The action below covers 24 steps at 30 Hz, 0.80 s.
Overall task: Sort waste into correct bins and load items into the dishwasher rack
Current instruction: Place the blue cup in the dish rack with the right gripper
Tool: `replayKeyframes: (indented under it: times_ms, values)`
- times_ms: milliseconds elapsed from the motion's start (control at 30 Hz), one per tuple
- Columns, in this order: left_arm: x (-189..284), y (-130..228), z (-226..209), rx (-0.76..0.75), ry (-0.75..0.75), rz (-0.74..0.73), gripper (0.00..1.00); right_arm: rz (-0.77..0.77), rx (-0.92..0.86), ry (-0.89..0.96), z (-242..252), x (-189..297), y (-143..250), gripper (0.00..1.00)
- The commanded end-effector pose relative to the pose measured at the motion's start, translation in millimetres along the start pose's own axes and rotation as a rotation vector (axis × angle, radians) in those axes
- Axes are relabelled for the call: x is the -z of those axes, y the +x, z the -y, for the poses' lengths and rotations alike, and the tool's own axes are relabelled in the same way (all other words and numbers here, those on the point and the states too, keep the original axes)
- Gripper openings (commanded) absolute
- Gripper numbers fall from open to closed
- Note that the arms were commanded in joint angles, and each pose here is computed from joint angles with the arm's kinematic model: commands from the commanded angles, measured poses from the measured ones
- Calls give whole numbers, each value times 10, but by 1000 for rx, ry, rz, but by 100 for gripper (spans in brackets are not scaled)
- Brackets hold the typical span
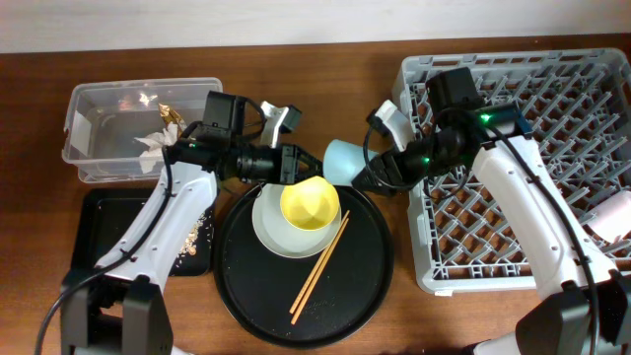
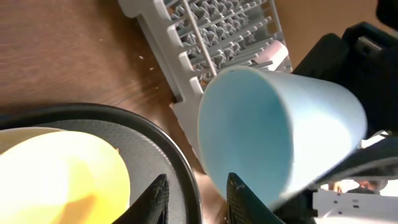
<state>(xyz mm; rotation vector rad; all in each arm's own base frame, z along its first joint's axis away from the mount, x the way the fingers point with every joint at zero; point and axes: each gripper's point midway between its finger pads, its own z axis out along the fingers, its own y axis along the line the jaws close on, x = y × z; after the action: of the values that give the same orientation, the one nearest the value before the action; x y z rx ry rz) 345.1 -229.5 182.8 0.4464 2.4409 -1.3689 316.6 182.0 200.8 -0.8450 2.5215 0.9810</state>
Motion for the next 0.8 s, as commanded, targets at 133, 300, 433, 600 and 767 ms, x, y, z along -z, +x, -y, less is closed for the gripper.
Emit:
replayKeyframes:
  times_ms: [133, 300, 433, 600, 767]
  values:
    - [561, 89, -656, 113, -429, 49, 31, -31, -366, 524, 804, 924, 197, 55]
    - [1538, 182, -720, 109, -840, 195, 31, 10, -691, 802, 1308, 1790, 661, 56]
    - [1852, 138, -419, 40, -889, 315, 38, 33, -908, 905, 1610, 2245, 1138, 56]
    - [1856, 141, -412, 40, -888, 317, 38, 97, -1172, 971, 1872, 2616, 1635, 55]
    - [1856, 142, -412, 40, -888, 316, 38, 51, -1263, 920, 2083, 2526, 1837, 56]
